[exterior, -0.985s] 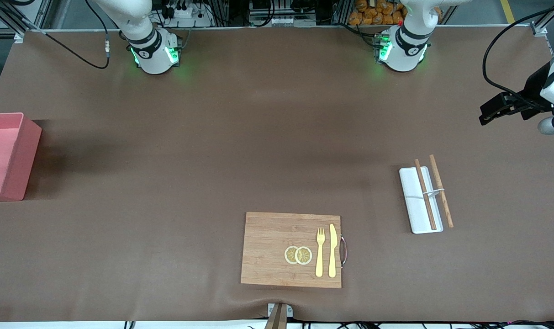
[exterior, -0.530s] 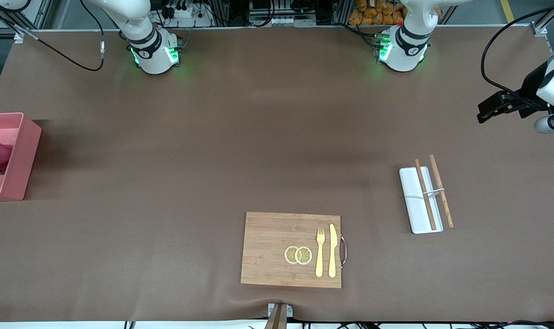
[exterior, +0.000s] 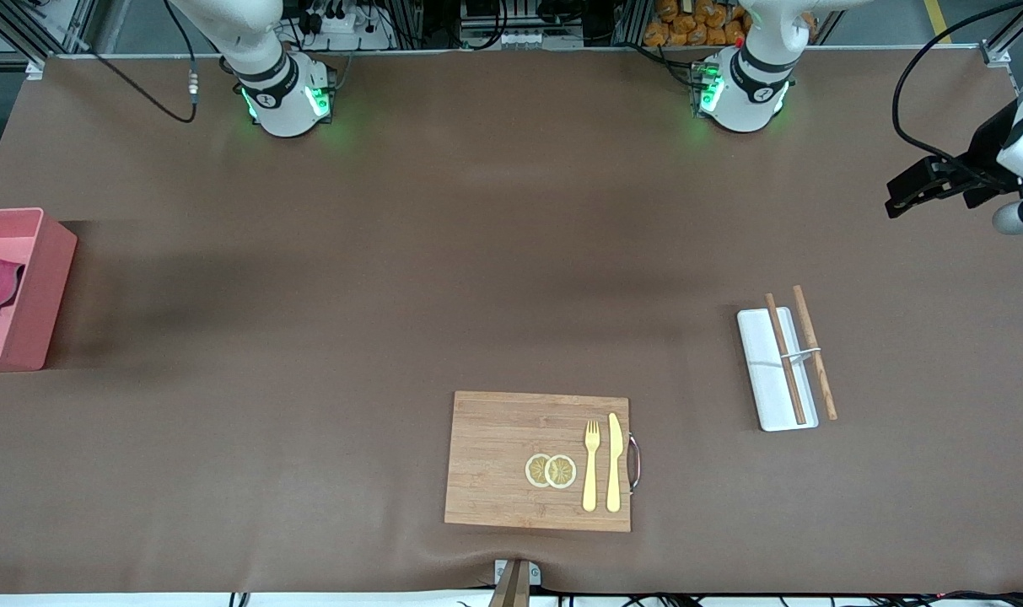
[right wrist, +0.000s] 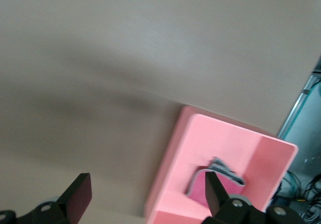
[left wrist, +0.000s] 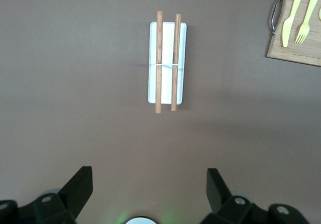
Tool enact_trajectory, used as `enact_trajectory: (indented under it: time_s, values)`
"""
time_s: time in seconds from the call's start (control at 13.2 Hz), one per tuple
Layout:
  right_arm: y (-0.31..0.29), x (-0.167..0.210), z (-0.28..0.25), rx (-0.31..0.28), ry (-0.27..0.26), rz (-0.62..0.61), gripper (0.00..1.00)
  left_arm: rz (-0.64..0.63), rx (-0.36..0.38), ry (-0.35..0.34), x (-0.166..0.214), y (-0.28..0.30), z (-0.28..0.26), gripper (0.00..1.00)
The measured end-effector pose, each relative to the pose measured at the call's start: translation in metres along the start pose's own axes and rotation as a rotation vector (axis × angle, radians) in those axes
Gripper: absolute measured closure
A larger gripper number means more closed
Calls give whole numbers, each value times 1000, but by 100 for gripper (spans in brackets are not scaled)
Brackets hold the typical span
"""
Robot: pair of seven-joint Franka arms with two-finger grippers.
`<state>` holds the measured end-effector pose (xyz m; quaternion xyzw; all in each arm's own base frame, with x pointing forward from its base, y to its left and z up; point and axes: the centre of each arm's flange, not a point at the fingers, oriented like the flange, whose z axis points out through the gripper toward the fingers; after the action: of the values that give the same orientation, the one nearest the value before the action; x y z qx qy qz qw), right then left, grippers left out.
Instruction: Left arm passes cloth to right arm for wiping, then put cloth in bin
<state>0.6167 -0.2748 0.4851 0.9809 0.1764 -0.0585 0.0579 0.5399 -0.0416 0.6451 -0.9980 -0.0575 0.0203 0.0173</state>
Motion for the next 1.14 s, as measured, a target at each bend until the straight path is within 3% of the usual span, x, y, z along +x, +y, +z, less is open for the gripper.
enact_trajectory:
  time_s: [0.23,0.53,0.76,0.91,1.14]
  values:
    - [-87,32,-55,65,4,73,0,-1,1,-4,-1,0,2,0]
    - [-164,43,-99,136,8,204,0,-1,2,-9,-1,0,3,0]
    - [-225,29,-137,138,-9,323,0,-1,2,-10,-1,0,3,0]
    - [-257,12,-159,170,-40,438,0,0,2,-9,-1,0,3,0]
    - [-259,-5,-171,192,-41,516,0,-1,2,-8,-2,0,2,0]
